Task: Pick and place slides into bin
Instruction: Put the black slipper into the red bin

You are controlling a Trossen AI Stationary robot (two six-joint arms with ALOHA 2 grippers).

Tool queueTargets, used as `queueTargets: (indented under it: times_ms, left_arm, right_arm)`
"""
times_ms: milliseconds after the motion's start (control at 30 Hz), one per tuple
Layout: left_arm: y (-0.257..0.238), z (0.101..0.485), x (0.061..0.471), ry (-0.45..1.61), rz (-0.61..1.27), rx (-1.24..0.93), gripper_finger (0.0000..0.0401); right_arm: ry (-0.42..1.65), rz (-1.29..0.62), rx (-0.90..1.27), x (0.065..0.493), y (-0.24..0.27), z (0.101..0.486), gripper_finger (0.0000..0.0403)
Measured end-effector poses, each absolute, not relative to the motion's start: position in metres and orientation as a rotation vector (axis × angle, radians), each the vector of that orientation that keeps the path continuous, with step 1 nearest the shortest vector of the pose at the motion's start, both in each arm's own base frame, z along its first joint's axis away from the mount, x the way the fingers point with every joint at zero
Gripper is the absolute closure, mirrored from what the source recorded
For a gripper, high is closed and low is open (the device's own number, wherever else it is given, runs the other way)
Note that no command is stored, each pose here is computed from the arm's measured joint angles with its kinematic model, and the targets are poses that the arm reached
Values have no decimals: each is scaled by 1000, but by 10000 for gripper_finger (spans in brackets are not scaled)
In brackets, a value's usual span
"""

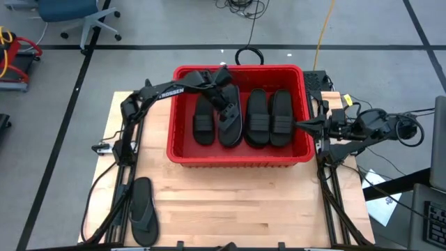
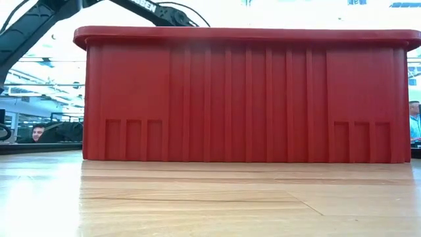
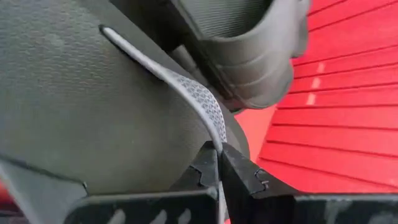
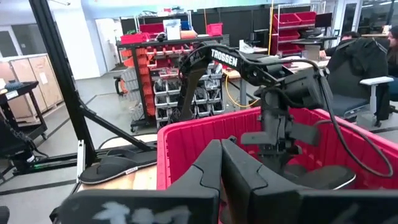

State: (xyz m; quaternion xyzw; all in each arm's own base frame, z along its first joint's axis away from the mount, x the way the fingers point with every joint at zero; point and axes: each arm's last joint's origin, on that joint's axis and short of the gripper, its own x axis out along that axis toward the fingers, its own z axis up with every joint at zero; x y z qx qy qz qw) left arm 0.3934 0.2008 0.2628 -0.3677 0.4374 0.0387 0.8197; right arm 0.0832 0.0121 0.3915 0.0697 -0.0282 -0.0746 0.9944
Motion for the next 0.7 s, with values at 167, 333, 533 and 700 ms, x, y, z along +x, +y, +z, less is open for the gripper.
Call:
queueTargets:
  times_ms: [167, 333, 533, 700]
  left_arm:
    - [205, 256, 404, 876, 85, -791, 401]
    - [207, 259, 408, 824, 82, -775, 401]
    - [208, 259, 409, 809, 69, -738, 401]
    - [200, 260, 412, 814, -10, -684, 401]
  right_arm:
    - [-41, -151, 149, 83, 12, 390, 403]
    - [-29, -151, 151, 83, 12, 388, 403]
    - [-24, -151, 147, 83, 12, 388, 403]
    - [-20, -151, 145, 83, 12, 388, 403]
